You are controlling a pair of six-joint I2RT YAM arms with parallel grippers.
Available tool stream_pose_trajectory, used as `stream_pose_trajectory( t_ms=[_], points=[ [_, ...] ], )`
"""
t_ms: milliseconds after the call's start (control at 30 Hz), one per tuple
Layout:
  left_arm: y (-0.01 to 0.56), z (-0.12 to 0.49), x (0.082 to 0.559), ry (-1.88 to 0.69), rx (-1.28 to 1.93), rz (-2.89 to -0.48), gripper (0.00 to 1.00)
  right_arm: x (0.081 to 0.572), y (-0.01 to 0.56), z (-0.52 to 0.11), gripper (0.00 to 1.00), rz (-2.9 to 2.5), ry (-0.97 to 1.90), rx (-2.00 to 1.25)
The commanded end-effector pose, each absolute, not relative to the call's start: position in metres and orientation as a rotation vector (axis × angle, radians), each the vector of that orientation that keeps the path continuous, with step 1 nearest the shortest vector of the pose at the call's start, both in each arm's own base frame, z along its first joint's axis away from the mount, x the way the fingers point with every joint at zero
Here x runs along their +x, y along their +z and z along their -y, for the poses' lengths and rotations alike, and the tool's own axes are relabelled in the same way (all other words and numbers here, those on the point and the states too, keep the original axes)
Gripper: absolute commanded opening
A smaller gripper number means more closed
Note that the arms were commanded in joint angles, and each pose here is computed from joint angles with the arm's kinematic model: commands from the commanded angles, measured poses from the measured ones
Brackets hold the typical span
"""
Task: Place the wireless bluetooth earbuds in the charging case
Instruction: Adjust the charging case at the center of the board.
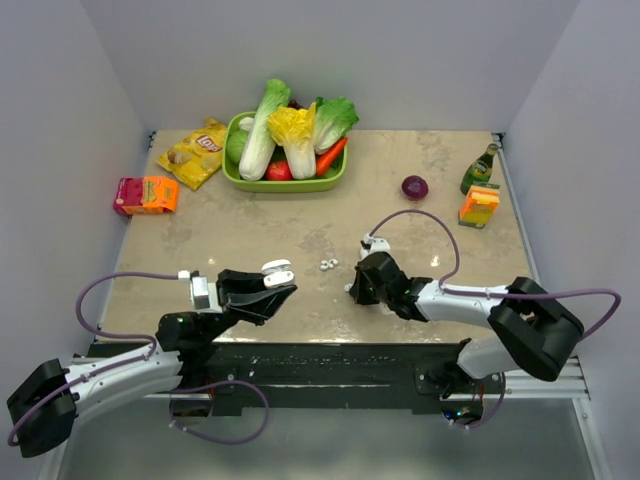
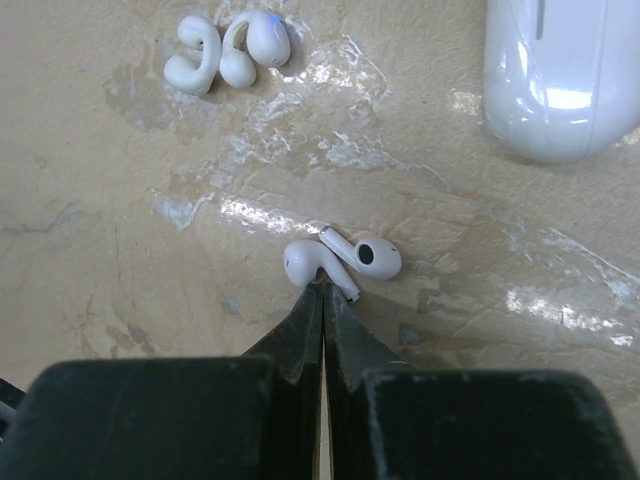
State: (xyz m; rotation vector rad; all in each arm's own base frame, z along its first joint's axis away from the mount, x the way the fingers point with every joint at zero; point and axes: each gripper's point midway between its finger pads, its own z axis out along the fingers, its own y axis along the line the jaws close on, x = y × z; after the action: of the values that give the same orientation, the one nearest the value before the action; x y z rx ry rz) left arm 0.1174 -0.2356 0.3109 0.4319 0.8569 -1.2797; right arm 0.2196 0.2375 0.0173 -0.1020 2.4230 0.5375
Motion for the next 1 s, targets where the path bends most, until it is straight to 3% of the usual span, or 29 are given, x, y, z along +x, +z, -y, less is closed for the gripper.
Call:
stream_pose_trajectory(
  t_ms=[0,167,333,500,800,967],
  points=[
    [0.223,0.227,0.112,-1.249,0.471,-1.019,0.00,0.227,0.022,-0.251,0.00,-2.414,0.578,-0.117],
    [0.222,0.227,0.111,-1.249,0.476,-1.019,0.00,0.228,0.026,-0.260,0.00,-2.404,0.616,-0.155],
    [0.224,0.227,0.110,-1.248,0.483,-1.009,0.00,0.229,0.057,-0.259,0.28,-2.319,0.635,-0.235],
    [0.224,0.227,0.111,-1.247,0.482,-1.011,0.00,0.230,0.076,-0.254,0.42,-2.278,0.589,-0.362],
    [0.220,0.230,0.110,-1.250,0.491,-1.025,0.00,0.233,0.067,-0.261,0.50,-2.356,0.460,-0.615],
    [0.218,0.230,0.110,-1.249,0.495,-1.032,0.00,0.237,0.067,-0.265,0.48,-2.353,0.448,-0.654]
  ],
)
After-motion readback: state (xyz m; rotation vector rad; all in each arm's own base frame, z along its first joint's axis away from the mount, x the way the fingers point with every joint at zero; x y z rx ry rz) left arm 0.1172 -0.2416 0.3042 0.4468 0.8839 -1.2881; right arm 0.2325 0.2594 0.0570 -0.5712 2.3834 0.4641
